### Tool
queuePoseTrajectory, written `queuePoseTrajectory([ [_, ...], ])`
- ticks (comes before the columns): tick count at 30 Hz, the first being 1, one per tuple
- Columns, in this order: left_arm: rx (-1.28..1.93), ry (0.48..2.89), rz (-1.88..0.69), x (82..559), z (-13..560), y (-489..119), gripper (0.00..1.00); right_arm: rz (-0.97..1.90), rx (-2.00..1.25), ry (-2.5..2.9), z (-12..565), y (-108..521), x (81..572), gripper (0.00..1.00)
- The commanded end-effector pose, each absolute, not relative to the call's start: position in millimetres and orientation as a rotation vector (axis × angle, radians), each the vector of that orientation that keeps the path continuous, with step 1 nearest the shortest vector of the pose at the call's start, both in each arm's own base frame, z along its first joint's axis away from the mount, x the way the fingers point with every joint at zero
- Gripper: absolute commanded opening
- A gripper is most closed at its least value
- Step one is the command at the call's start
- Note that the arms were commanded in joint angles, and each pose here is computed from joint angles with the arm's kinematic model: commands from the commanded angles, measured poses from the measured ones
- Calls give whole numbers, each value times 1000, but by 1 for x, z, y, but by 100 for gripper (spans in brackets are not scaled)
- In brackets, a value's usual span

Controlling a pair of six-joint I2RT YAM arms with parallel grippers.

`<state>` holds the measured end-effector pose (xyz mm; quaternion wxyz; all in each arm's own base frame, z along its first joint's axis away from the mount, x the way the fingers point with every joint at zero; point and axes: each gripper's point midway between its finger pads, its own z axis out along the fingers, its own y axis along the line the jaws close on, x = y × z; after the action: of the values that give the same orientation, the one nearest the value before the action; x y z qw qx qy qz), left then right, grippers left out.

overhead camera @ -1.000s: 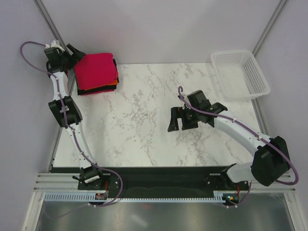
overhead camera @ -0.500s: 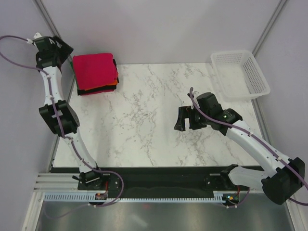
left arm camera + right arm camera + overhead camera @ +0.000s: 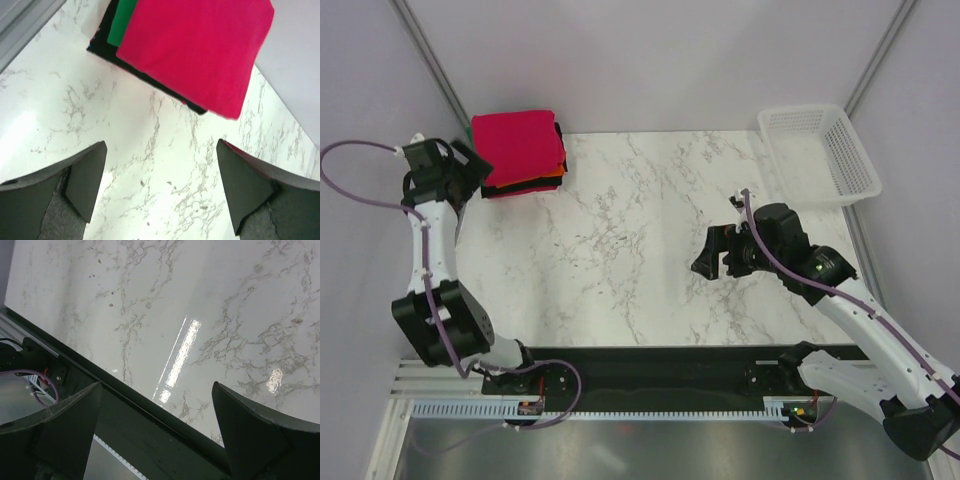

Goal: Fold and stack the t-shirts
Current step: Reset both grippers

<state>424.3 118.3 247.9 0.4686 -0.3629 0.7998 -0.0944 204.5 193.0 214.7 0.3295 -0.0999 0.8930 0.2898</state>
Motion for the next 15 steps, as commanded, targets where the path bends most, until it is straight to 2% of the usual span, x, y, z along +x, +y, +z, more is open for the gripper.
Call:
queuePoseTrajectory([
  [1,-718,1932,-330,383,261,79,97,874,-260,2250,233,204,198,98],
  [3,-663,1873,-336,357,272,66,97,901,-248,2206,241,204,195,98],
  [4,-669,1894,-338,347,248,61,97,914,-229,2196,243,203,195,98],
  [6,-663,1860,-311,325,247,58,97,923,-213,2169,247,200,191,98],
  [9,-770,1887,-277,298,191,57,98,933,-204,2140,250,197,186,98],
  [15,-747,1710,-234,296,182,65,100,930,-194,2116,255,187,175,98],
])
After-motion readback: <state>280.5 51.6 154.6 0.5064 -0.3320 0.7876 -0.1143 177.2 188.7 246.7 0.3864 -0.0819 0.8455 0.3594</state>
